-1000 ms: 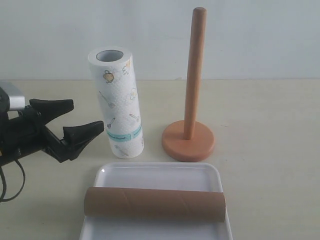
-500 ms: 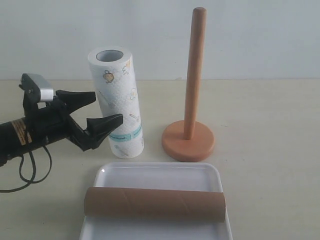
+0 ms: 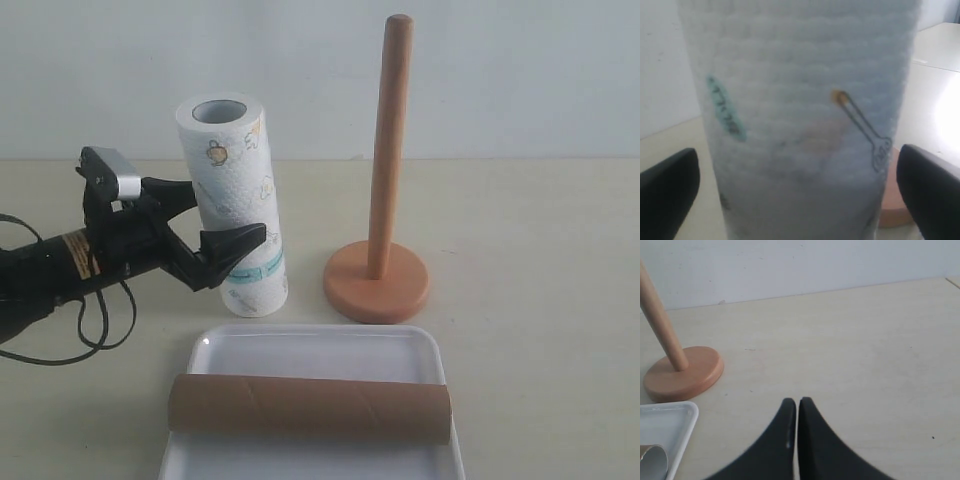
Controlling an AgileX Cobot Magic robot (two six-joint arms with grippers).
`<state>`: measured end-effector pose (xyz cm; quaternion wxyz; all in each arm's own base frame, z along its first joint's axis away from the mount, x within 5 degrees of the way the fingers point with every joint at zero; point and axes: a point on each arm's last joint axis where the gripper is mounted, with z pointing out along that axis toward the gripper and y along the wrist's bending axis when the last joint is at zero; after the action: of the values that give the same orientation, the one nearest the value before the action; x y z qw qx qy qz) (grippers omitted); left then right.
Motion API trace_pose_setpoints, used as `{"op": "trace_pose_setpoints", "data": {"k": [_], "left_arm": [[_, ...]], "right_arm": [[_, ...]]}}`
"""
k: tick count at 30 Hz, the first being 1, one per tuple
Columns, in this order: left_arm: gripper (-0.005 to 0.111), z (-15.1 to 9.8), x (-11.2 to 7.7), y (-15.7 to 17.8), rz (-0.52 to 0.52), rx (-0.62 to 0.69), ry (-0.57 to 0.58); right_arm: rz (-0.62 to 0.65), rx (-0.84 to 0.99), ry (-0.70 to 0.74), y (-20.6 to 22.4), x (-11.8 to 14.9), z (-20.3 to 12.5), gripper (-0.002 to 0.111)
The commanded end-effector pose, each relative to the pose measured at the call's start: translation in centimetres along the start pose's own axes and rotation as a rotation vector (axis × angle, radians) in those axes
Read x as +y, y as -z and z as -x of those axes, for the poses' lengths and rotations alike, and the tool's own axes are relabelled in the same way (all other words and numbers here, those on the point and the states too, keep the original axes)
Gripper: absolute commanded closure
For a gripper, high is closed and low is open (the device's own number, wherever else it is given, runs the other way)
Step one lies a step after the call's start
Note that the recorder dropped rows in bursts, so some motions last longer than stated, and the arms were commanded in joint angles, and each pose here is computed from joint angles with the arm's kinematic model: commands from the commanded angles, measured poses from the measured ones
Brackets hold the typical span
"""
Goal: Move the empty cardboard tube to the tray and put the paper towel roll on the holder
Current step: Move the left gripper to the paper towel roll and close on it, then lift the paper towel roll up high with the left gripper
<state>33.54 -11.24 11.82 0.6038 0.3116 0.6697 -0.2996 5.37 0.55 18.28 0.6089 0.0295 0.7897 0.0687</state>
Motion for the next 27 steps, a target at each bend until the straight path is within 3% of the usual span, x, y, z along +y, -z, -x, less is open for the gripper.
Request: {"op": "trace_pose_setpoints", "data": {"k": [1,27], "left_arm": [[-0.003,0.47,0.41,-0.65,0.005,-0.031,-0.006],[-0.003,0.65,0.74,-0.78,0.06,-0.052,0.062]], "right_arm": [[-0.004,-0.008,0.006,0.03,-0.03,0.05,0.107],[-0.004,-0.008,0.006,0.03,-0.03,0.05,0.107]]}}
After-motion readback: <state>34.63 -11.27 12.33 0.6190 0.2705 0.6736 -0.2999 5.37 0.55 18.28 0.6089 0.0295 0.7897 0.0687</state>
